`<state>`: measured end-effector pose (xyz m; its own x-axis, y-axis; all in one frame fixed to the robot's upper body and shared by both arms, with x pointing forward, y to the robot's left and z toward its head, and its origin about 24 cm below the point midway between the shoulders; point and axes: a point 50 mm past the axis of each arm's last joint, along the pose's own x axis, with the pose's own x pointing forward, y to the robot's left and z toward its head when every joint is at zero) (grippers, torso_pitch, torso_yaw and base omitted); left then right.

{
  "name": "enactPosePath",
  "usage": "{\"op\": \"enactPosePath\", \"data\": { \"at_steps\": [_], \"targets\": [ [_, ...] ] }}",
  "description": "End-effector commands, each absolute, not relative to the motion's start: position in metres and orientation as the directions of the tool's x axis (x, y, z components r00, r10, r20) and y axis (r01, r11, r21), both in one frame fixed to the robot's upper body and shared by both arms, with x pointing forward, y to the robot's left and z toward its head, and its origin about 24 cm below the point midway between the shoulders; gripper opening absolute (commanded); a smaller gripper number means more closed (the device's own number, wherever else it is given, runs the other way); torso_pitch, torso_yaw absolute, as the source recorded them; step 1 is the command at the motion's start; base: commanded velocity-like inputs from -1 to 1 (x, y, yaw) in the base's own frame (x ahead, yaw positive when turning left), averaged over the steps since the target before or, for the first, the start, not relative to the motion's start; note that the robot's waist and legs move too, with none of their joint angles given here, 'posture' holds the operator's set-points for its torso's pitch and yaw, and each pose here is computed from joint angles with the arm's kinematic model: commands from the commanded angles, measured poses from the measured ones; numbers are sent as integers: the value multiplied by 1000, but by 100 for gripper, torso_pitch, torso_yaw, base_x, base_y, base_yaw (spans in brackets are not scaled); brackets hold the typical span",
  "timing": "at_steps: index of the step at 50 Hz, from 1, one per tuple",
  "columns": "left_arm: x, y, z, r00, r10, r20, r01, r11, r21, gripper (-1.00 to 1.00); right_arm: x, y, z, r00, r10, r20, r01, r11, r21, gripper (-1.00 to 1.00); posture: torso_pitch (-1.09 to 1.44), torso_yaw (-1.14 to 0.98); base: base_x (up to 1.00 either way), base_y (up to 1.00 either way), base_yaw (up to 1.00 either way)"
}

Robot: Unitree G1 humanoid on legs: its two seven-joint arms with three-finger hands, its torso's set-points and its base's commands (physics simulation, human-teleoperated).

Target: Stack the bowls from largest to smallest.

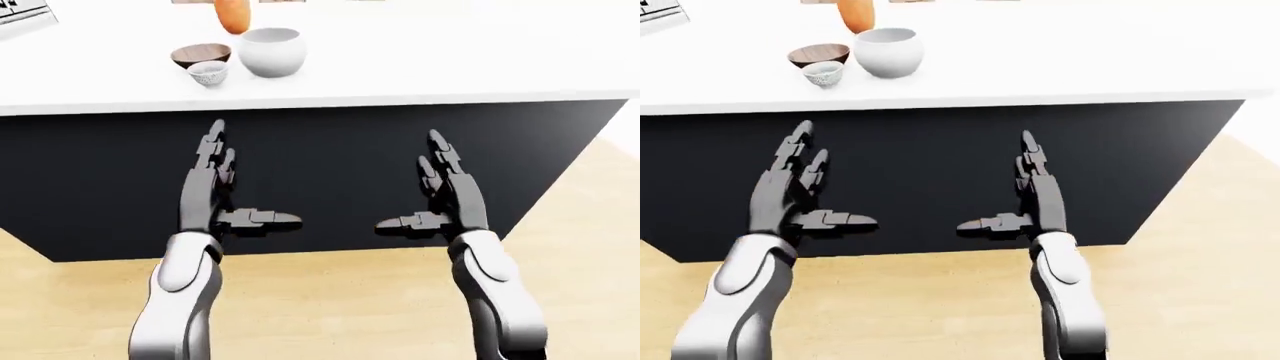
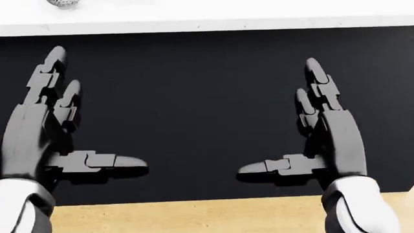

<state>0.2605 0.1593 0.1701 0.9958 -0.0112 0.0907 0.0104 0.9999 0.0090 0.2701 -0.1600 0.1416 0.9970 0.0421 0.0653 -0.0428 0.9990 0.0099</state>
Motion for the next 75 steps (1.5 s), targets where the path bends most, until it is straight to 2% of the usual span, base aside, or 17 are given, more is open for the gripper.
{"op": "enactPosePath", "data": {
  "at_steps": [1,6,18,38,54,61,75],
  "targets": [
    [257,162,188,991,-12,131,10,1000,11,100,269,-158,160,992,56,111,-57,998,11,100,0,0,0,100,0],
    [254,164,206,988,-16,156,11,1000,27,100,271,-162,177,990,45,137,-50,998,29,100,0,0,0,100,0],
    [253,166,250,979,-21,204,12,999,47,100,263,-164,224,973,50,224,-55,998,19,100,0,0,8,8,75],
    [252,161,276,971,-55,233,37,996,83,100,256,-183,257,959,19,284,-26,999,24,100,0,0,100,0,0],
    [250,157,295,963,-55,265,37,997,73,100,238,-196,289,939,6,343,-12,1000,14,100,0,0,100,0,0],
    [247,157,306,958,-61,282,41,996,77,100,228,-199,306,924,11,383,-21,1000,21,100,0,0,15,-1,0],
    [245,160,314,955,-57,291,32,996,88,100,215,-206,321,909,7,416,-23,999,35,100,0,0,0,0,-93]
  ]
}}
